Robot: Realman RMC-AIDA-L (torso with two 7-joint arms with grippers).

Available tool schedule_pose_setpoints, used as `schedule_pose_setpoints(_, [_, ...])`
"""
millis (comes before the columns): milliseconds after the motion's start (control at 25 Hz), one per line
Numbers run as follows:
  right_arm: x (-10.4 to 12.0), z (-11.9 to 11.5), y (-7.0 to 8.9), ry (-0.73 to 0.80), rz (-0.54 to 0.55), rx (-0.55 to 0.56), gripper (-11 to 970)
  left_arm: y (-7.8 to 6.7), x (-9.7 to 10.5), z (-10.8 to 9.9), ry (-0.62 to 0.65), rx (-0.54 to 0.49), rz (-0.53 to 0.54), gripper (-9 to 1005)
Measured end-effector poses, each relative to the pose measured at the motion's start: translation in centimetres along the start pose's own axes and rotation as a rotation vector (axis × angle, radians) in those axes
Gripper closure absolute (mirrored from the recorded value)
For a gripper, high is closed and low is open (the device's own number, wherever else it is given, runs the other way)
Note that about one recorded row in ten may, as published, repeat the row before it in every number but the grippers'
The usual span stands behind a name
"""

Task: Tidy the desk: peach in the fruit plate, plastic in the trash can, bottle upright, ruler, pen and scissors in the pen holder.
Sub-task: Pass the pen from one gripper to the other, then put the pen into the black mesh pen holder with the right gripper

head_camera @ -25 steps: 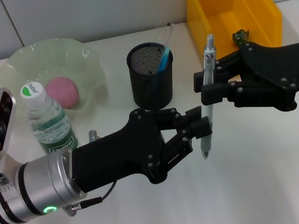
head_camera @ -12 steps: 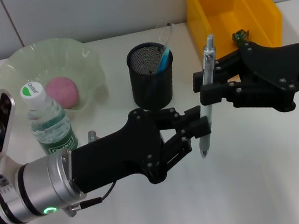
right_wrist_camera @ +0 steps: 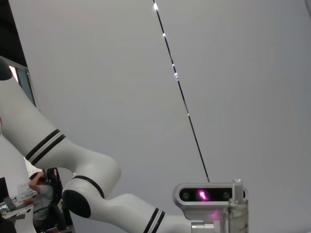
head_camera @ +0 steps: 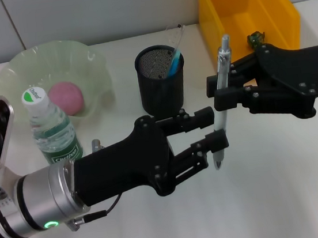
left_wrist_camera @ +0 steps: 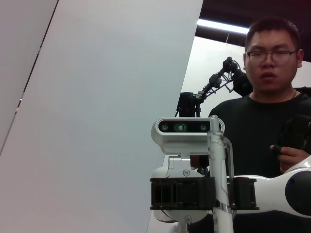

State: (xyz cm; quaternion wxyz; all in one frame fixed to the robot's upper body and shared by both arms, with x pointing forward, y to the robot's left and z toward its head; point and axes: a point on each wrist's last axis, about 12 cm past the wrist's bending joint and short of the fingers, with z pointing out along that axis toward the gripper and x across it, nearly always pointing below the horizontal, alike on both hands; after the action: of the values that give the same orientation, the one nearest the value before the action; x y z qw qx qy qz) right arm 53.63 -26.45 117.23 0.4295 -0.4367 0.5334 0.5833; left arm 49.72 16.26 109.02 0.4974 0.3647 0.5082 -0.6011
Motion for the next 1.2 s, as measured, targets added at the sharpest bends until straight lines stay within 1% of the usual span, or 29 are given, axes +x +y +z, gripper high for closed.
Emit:
schedule_pose_setpoints(80, [0.0, 0.0, 0.0, 0.0, 0.0, 0.0, 791, -0.1, 0.0, -0.1, -0.001, 0.002, -0.003, 807])
schedule_pose_setpoints(320, [-0.1, 0.1, 0.0, 0.001, -0.003, -0.003, 791, -0.1, -0.1, -0.2, -0.003, 0.008, -0.007, 605])
schedule_pose_setpoints(480, [-0.1, -0.1, -0.1, -0.002, -0.008, 0.023, 791, -0.1, -0.2, -0.4, -0.004, 0.003, -0.006, 368])
schedule_pose_setpoints(560, [-0.1, -0.4, -0.3, -0.007, -0.016, 0.058, 791, 0.4, -0.2, -2.1, -0.022, -0.08, -0.007, 294])
schedule_pose_setpoints(640, [-0.1, -0.8, -0.6, -0.015, -0.028, 0.111, 791, 0.4, -0.2, -2.1, -0.022, -0.08, -0.007, 219])
schedule_pose_setpoints(680, [-0.1, -1.0, -0.8, -0.017, -0.039, 0.145, 790, 0.4, 0.0, -2.9, -0.027, -0.115, -0.009, 182])
schedule_pose_setpoints(720, [0.0, -1.1, -1.1, -0.017, -0.053, 0.181, 790, 0.4, 0.0, -2.9, -0.027, -0.115, -0.009, 182])
schedule_pose_setpoints(760, [0.1, -1.1, -1.7, -0.013, -0.086, 0.251, 790, 0.2, 0.5, -4.3, -0.026, -0.166, -0.007, 182])
schedule_pose_setpoints(800, [0.1, -1.1, -1.7, -0.013, -0.086, 0.251, 790, 0.0, 0.8, -4.6, -0.02, -0.18, 0.0, 182])
schedule_pose_setpoints(920, [0.2, -0.7, -3.0, -0.01, -0.14, 0.35, 790, 0.0, 0.8, -4.6, -0.02, -0.18, 0.0, 182])
schedule_pose_setpoints(960, [0.1, -0.1, -3.9, -0.009, -0.171, 0.408, 790, -0.2, 1.1, -4.9, -0.011, -0.192, 0.004, 182])
schedule_pose_setpoints(1000, [0.1, -0.1, -3.9, -0.009, -0.171, 0.408, 790, -0.2, 1.1, -4.9, -0.011, -0.192, 0.004, 182])
schedule_pose_setpoints(1040, [0.0, 0.2, -4.4, -0.009, -0.188, 0.435, 790, -0.3, 1.9, -5.4, 0.056, -0.2, 0.005, 181])
schedule_pose_setpoints(1080, [-0.1, 0.7, -5.0, -0.009, -0.207, 0.466, 790, -0.1, 2.0, -5.5, 0.093, -0.196, 0.0, 181])
schedule_pose_setpoints(1200, [-0.5, 2.2, -6.3, -0.006, -0.262, 0.536, 790, -0.1, 2.0, -5.5, 0.093, -0.196, 0.0, 181])
